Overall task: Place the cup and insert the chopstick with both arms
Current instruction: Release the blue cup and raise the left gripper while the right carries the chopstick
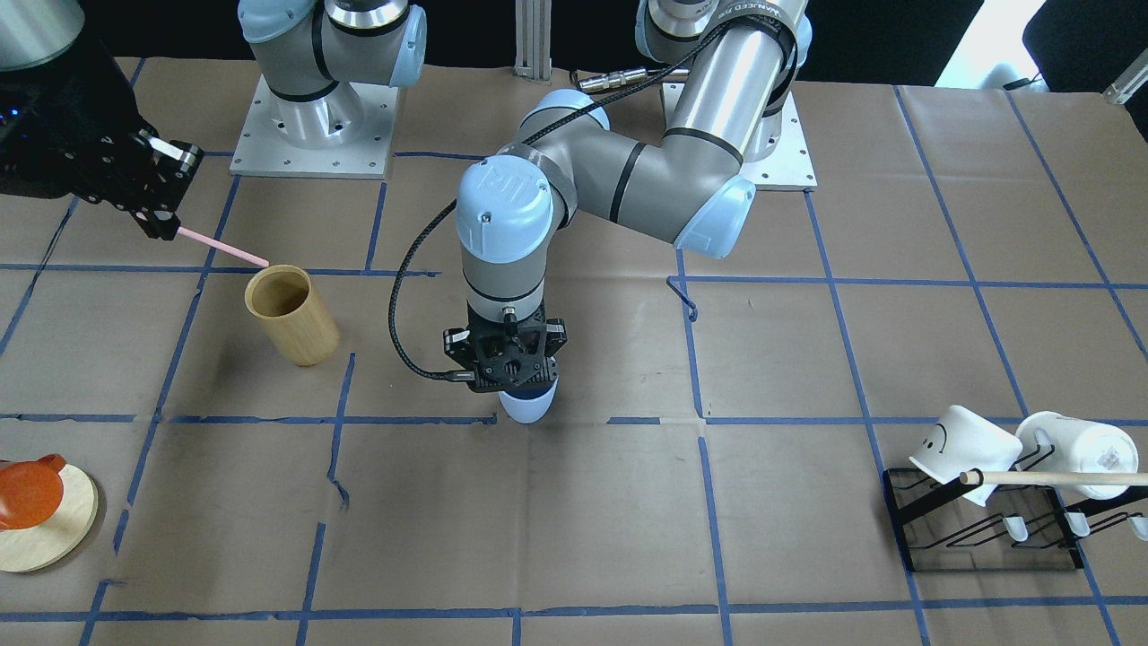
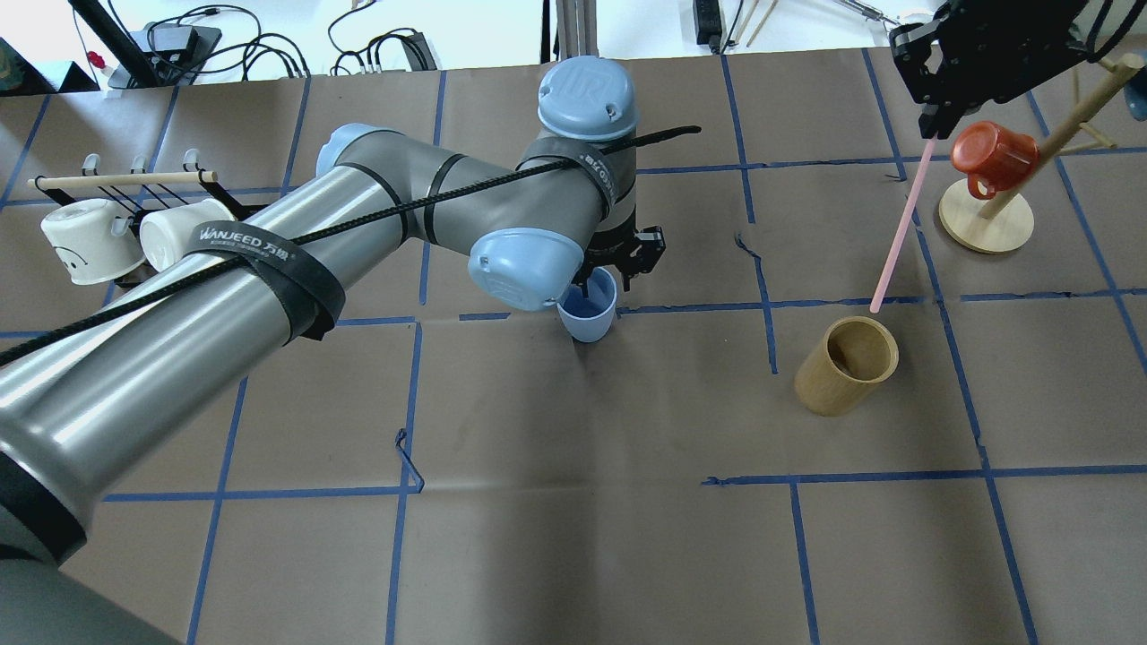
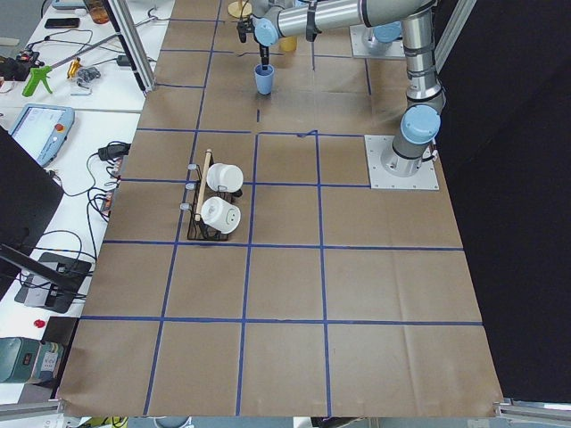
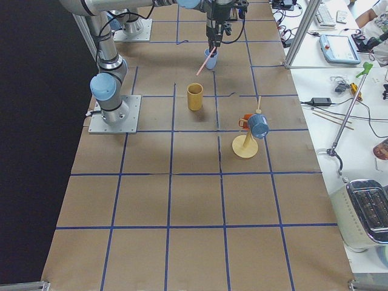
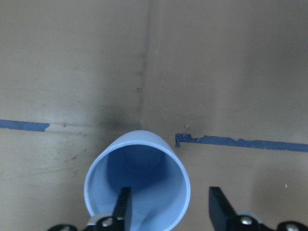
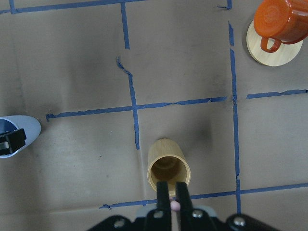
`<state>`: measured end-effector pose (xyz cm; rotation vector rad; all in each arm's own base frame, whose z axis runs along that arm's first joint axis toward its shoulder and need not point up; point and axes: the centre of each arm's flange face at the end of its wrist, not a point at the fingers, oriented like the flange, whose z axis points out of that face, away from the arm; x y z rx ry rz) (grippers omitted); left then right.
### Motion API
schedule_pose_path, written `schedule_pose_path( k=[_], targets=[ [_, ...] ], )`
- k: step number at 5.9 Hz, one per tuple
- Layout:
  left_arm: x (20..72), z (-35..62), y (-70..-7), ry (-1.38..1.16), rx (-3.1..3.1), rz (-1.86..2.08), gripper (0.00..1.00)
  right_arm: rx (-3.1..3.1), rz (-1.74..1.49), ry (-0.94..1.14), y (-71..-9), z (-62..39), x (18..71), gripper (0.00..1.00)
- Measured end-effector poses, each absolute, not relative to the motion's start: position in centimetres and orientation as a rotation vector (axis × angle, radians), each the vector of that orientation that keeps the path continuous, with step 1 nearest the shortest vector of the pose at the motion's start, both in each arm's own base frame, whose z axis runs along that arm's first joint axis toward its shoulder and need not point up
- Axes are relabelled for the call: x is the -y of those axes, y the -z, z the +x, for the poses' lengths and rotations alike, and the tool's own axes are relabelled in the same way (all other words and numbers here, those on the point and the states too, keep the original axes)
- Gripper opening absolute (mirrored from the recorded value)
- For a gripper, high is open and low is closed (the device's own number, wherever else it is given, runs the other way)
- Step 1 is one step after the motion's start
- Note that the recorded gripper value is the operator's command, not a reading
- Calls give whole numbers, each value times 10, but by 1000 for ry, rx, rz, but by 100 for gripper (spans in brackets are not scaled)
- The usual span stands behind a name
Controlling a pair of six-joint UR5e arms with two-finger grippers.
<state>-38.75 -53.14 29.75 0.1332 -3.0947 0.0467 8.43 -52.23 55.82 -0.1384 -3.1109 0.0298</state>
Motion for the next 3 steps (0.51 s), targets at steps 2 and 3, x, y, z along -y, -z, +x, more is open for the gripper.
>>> schedule_pose_path(
  k=[2, 3],
  targets=[
    [529, -342, -368, -68, 3092, 20, 98, 3117, -138, -15, -553, 96, 528, 6],
    [518, -302, -414, -32, 3104, -66, 98, 3117, -157, -5, -542, 106, 537, 6]
  ],
)
